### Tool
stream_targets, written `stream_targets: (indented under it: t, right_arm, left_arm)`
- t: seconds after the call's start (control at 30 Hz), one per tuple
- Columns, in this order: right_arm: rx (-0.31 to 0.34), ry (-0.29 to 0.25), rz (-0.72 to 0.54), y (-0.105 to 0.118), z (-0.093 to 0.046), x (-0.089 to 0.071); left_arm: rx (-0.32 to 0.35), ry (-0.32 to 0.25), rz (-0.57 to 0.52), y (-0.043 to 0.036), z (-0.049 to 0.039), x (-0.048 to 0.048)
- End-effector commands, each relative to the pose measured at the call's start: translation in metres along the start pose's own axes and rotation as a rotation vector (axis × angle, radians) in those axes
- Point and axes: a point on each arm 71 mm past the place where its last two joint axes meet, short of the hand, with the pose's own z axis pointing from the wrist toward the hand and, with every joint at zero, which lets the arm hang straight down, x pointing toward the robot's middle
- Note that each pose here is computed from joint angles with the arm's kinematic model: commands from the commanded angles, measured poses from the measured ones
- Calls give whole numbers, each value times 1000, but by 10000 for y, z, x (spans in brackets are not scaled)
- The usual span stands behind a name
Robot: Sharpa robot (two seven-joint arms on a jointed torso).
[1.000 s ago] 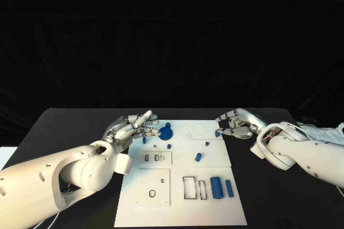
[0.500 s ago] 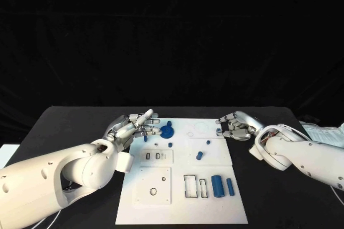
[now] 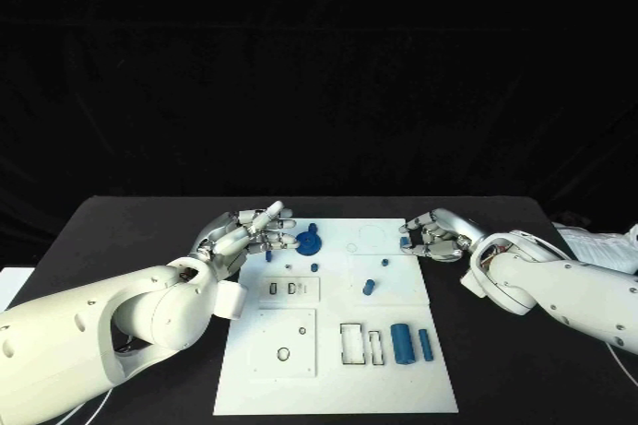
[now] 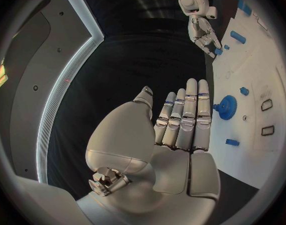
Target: Assemble the parts on the task board
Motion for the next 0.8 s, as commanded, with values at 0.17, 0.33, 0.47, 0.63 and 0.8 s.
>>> stream_targets:
  t: [0.17,0.33,0.47,0.63,0.8]
  right_arm:
    - [5,32,-7,-25,11,37]
    - [7,40,-5,-31,16,64]
    - [8,43,-2,-33,17,76]
    - [15,41,-2,-46,15,75]
    - [21,37,-2,-62,13,66]
  left_arm:
    - [6,19,-12,-5,3,23]
    - [6,20,-12,-4,4,24]
    - [6,20,-12,-4,5,24]
    - [6,21,-12,-4,5,26]
    - [6,21,-12,-4,5,26]
